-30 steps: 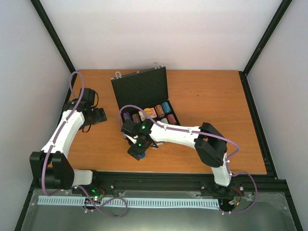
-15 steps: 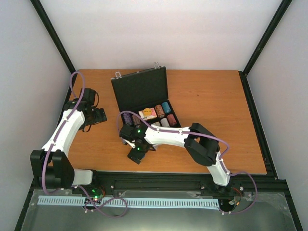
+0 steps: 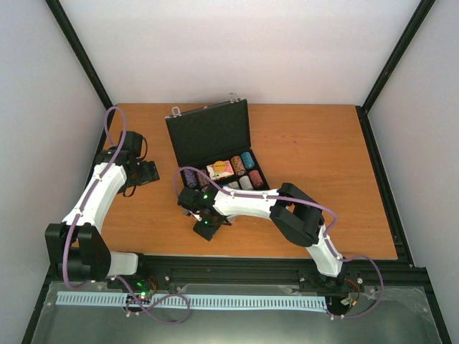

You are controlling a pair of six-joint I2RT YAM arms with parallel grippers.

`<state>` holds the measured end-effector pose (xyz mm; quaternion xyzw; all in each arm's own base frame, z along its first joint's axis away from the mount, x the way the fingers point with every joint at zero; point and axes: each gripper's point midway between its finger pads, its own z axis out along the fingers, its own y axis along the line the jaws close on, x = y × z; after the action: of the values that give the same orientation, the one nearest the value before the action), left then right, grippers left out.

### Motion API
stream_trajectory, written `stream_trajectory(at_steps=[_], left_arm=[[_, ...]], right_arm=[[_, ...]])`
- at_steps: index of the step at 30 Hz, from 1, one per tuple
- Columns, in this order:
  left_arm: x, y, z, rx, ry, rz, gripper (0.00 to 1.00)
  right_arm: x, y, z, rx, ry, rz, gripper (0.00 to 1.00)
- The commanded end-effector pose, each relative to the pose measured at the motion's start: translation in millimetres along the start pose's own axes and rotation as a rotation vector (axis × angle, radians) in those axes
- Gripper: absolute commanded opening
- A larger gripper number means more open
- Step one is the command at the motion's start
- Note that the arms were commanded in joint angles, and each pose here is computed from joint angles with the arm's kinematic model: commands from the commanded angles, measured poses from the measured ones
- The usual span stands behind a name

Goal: Pack up texas hold em set

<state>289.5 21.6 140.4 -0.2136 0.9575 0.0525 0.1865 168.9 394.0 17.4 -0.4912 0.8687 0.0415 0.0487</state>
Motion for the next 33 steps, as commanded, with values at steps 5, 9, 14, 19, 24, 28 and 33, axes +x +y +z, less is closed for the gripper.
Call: stream_trajectory(at_steps=[5, 9, 14, 19, 24, 28, 33], left_arm=[[-7, 1, -6, 0.003, -0.023, 0.003, 1.00], [-7, 1, -7, 0.004, -0.024, 0.001, 1.00], [-7, 1, -7, 0.006, -0.026, -0.005, 1.00], [-7, 1, -8, 0.008, -0.028, -0.012, 1.00], [-6, 1, -9, 0.009, -0.028, -0.015, 1.00], [-5, 2, -9, 0.005, -0.029, -0.015, 1.00], [-4, 3, -8, 0.003, -0.027, -0.016, 1.00]], right_arm=[[8, 3, 1, 0.000, 0.037, 0.001, 0.42], [6, 3, -5, 0.002, 0.027, 0.005, 0.32], [4, 1, -15, 0.011, 0.013, 0.001, 0.32], [4, -2, -20, 0.028, 0.000, -0.001, 0.60], [-5, -6, -31, 0.049, -0.044, 0.000, 0.80], [-11, -8, -31, 0.064, -0.057, -0.007, 0.83], [-14, -10, -19, 0.063, -0.052, -0.016, 0.84]])
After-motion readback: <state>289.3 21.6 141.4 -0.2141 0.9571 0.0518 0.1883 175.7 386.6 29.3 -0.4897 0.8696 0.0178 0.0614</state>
